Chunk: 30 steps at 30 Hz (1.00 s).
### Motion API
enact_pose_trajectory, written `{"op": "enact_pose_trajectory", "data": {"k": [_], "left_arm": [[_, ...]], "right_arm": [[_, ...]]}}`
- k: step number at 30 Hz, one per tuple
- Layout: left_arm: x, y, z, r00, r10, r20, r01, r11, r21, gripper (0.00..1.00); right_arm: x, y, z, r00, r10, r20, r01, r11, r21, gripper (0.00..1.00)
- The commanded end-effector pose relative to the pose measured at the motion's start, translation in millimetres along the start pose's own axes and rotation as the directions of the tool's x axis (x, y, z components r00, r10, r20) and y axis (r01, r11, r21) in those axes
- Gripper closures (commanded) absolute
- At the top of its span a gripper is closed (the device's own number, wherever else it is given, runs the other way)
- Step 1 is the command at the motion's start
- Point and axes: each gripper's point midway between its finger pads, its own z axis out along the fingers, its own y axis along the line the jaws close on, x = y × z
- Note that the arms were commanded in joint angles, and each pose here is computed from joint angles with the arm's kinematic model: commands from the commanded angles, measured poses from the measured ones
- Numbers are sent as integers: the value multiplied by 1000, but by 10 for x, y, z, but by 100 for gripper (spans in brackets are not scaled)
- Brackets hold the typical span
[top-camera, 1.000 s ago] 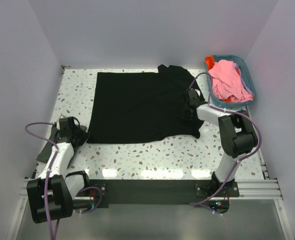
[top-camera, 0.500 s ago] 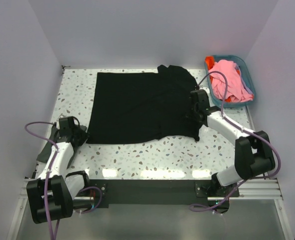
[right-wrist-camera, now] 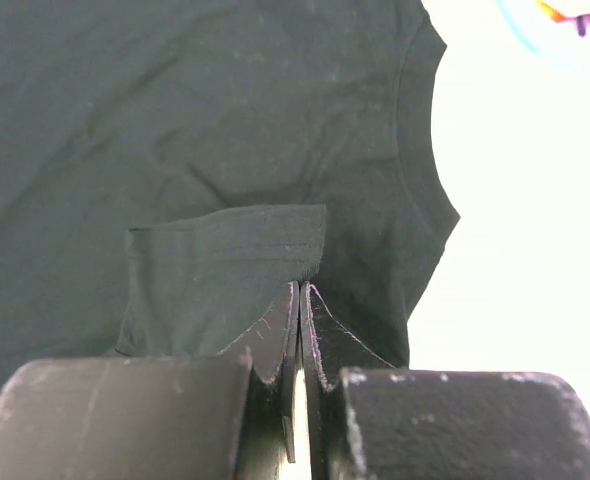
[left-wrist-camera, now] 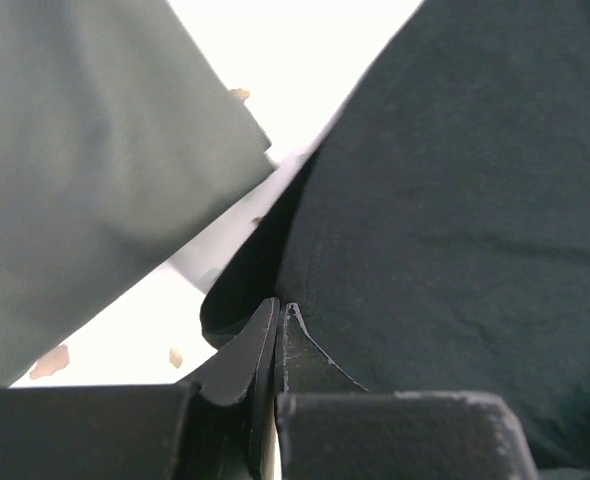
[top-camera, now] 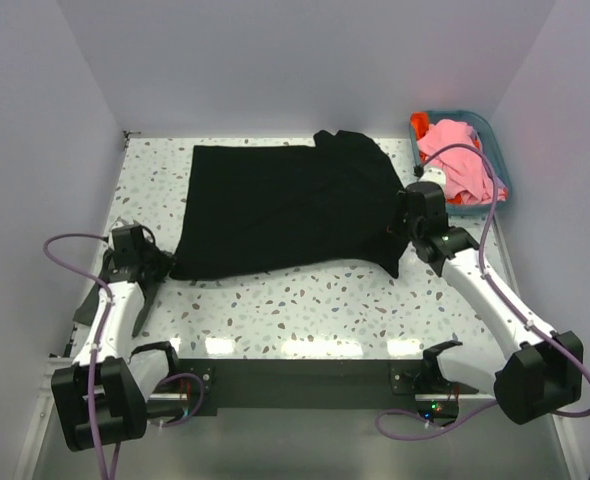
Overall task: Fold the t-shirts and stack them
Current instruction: Flatten the tshirt out
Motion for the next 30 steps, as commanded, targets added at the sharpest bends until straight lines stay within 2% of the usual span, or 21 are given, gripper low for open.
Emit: {"op": "enact_pose_trajectory", "data": {"k": [1, 13, 30], "left_arm": [[-241, -275, -71, 999, 34, 36, -37, 996, 75, 100], [-529, -796, 173, 999, 40, -7, -38, 983, 181, 100], [-707, -1321, 713, 993, 105, -50, -97, 985, 143, 100]], "right_arm": [[-288, 51, -108, 997, -29, 68, 30, 1000, -6, 100], [-636, 212, 12, 989, -83, 122, 85, 996, -16, 100], [-766, 350, 373, 985, -98, 144, 100, 995, -8, 100]]}}
